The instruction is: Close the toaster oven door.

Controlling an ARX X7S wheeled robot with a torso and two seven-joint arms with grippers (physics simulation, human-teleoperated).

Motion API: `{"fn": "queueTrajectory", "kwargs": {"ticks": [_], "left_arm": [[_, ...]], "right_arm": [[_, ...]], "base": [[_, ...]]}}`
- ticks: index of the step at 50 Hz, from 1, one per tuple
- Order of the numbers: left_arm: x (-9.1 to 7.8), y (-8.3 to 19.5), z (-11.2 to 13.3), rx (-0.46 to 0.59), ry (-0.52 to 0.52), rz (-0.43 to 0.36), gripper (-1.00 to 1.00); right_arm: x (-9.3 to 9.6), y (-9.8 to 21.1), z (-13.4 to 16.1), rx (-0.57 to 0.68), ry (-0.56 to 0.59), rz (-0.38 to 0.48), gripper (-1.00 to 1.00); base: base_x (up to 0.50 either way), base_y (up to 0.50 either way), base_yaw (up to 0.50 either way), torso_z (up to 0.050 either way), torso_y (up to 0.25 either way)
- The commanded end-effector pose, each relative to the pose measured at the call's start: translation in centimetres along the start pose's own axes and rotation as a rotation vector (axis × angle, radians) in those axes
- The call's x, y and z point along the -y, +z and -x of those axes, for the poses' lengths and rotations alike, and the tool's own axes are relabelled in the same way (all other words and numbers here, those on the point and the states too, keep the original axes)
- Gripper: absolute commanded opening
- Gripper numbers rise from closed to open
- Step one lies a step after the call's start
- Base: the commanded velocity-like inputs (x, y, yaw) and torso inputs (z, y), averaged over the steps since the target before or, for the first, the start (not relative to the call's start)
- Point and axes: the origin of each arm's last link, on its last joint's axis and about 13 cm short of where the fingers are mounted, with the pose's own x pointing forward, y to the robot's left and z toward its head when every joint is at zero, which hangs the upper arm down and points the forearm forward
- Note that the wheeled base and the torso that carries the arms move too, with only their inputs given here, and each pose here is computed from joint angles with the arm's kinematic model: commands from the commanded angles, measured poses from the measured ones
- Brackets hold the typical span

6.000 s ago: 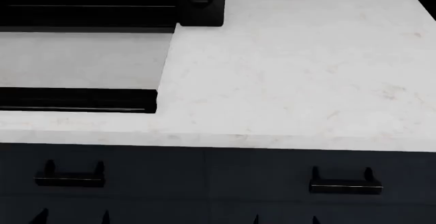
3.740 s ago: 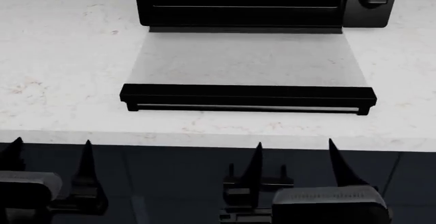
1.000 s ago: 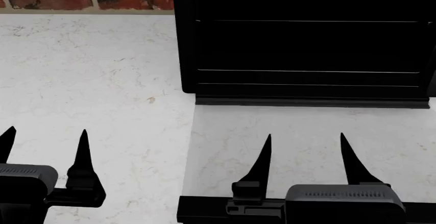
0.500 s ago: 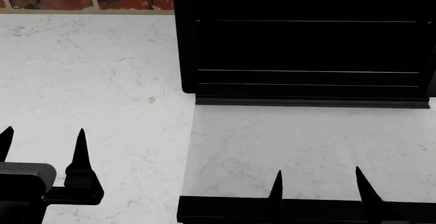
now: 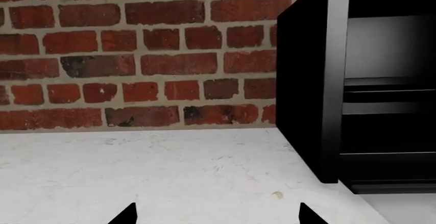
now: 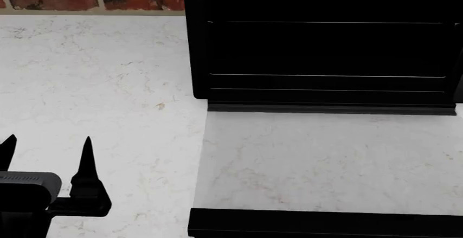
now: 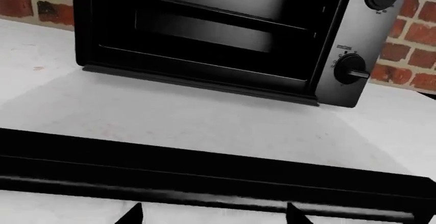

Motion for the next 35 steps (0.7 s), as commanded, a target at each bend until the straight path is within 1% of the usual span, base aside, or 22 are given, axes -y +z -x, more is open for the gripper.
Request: {"fn": "queueTrajectory", "kwargs": {"ticks": [1,9,18,35], "left_arm": [[0.1,0.0,0.0,0.001,-0.003,0.003,1.00],[0.1,0.0,0.1,0.002,-0.005,0.003,1.00],[0.2,0.2,0.1,0.006,-0.009,0.001,1.00],[0.2,0.3,0.1,0.007,-0.012,0.007,1.00]], "right_arm": [[0.3,-1.7,1.0,-0.082,-0.015,0.003,1.00],[0.2,-2.4,0.3,-0.106,-0.031,0.021,1.00],[0.3,-3.0,-0.6,-0.124,-0.037,0.019,1.00],[0.2,-2.9,-1.8,-0.129,-0.022,0.026,1.00]], "base": [[0.00,0.00,0.00,0.000,0.000],[0.00,0.00,0.00,0.000,0.000],[0.00,0.00,0.00,0.000,0.000],[0.00,0.00,0.00,0.000,0.000]]}}
